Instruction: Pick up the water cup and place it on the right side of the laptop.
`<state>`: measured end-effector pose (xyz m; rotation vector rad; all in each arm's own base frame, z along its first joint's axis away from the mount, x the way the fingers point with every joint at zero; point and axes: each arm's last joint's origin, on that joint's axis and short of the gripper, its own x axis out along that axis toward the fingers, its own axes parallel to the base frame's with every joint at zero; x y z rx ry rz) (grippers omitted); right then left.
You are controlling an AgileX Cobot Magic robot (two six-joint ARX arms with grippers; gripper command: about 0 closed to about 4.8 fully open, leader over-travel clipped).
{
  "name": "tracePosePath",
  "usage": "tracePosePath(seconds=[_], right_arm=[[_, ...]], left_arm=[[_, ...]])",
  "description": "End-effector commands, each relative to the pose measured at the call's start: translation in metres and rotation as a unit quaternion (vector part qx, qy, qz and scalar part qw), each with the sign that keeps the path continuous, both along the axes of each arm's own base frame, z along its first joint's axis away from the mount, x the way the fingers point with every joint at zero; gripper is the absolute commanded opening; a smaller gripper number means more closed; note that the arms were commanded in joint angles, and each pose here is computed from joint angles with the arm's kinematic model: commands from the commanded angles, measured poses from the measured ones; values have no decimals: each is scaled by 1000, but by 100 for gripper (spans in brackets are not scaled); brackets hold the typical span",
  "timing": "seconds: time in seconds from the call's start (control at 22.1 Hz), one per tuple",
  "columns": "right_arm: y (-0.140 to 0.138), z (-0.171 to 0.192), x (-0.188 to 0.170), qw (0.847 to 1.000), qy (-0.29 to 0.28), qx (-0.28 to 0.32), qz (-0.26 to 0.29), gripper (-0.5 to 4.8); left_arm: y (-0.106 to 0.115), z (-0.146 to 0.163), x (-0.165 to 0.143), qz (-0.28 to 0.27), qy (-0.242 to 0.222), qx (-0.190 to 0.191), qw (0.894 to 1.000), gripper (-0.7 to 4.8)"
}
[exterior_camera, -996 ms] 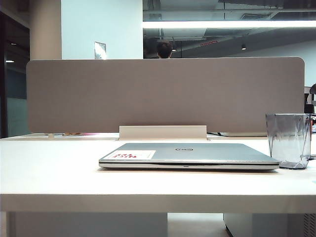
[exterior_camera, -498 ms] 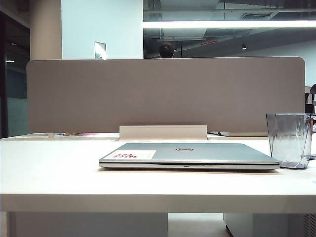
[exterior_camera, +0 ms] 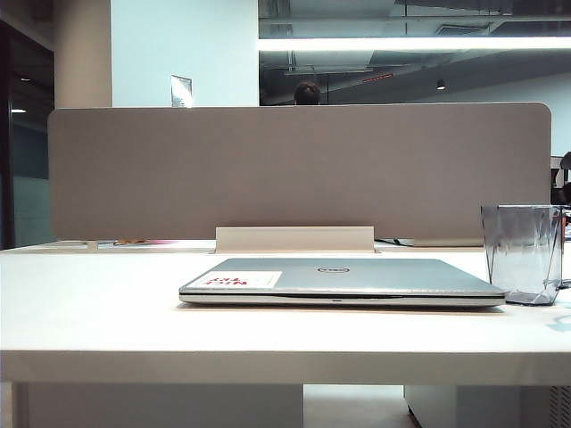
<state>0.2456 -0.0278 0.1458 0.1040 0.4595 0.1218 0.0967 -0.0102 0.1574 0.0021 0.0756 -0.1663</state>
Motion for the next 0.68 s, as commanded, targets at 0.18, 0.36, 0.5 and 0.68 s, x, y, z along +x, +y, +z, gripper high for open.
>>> tracePosePath(seconds=[0.18, 0.36, 0.5, 0.68], right_arm=[[2, 13, 19, 1000, -23, -4, 6, -9], [0, 16, 23, 1000, -15, -23, -15, -9], [-1, 15, 23, 999, -12, -25, -19, -9], [0, 15, 22, 1000, -3, -24, -18, -9]], left_arm=[[0, 1, 0, -4, -3, -2, 1000, -4], [0, 1, 0, -3, -2, -2, 1000, -4], [0, 1, 0, -3, -3, -2, 1000, -4], [0, 1, 0, -4, -3, -2, 1000, -4]])
